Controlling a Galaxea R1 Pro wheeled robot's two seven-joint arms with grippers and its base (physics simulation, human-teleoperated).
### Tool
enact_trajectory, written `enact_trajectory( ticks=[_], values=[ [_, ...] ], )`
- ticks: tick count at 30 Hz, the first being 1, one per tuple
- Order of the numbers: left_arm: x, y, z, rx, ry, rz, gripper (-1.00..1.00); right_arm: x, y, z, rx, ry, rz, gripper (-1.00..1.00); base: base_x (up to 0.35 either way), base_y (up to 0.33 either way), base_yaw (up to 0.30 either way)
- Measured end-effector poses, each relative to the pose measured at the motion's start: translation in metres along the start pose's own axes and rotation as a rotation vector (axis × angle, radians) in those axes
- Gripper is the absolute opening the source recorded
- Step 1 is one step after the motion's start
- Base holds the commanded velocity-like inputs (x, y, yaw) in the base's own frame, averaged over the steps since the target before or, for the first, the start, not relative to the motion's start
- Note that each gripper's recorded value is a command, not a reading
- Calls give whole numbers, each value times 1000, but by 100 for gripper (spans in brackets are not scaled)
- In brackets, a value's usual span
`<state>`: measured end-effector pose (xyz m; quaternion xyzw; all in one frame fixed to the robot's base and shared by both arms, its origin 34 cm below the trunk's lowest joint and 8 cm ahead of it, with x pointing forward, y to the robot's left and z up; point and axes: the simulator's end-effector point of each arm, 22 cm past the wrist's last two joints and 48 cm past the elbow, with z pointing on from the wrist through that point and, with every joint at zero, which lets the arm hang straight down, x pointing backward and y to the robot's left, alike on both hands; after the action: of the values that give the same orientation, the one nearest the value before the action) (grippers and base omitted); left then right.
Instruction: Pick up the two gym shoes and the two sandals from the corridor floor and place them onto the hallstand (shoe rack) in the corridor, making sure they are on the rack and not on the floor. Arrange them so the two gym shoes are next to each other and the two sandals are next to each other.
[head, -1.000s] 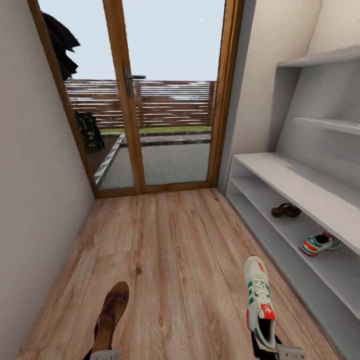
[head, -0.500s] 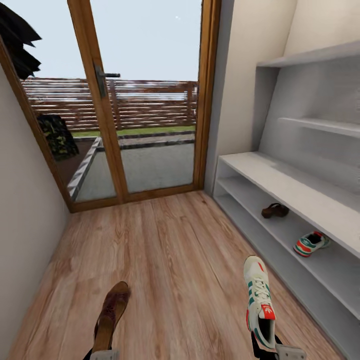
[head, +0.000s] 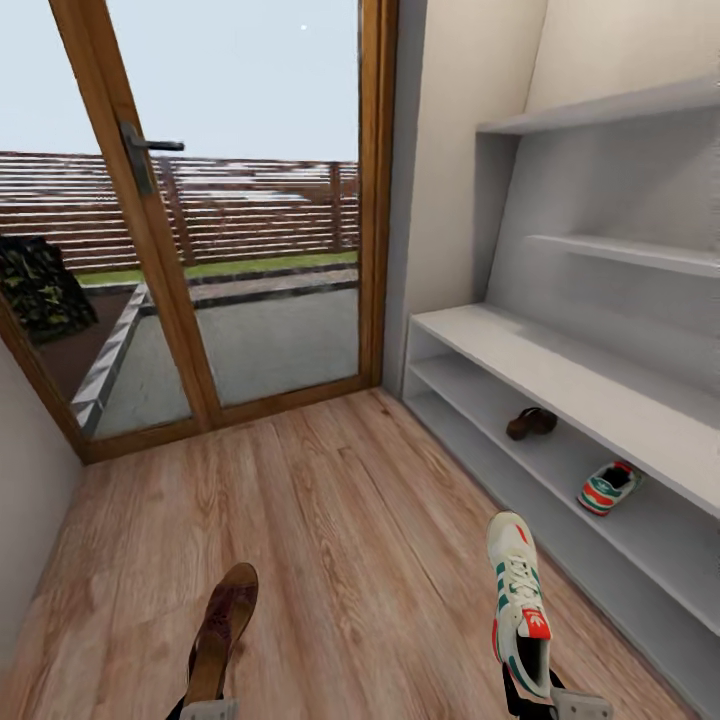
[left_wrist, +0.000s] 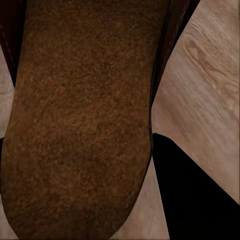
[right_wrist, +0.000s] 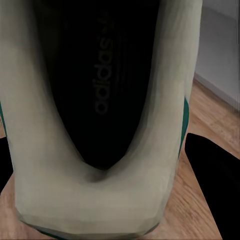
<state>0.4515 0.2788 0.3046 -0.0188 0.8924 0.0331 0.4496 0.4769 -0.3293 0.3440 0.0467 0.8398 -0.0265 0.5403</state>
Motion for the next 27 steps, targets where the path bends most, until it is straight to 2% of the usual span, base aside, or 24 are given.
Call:
enact_trajectory(
  ticks=[27],
  values=[
    [0, 0, 0, 0, 0, 0, -100, 0, 0, 0, 0, 0, 0, -100, 283, 229, -264]
  ],
)
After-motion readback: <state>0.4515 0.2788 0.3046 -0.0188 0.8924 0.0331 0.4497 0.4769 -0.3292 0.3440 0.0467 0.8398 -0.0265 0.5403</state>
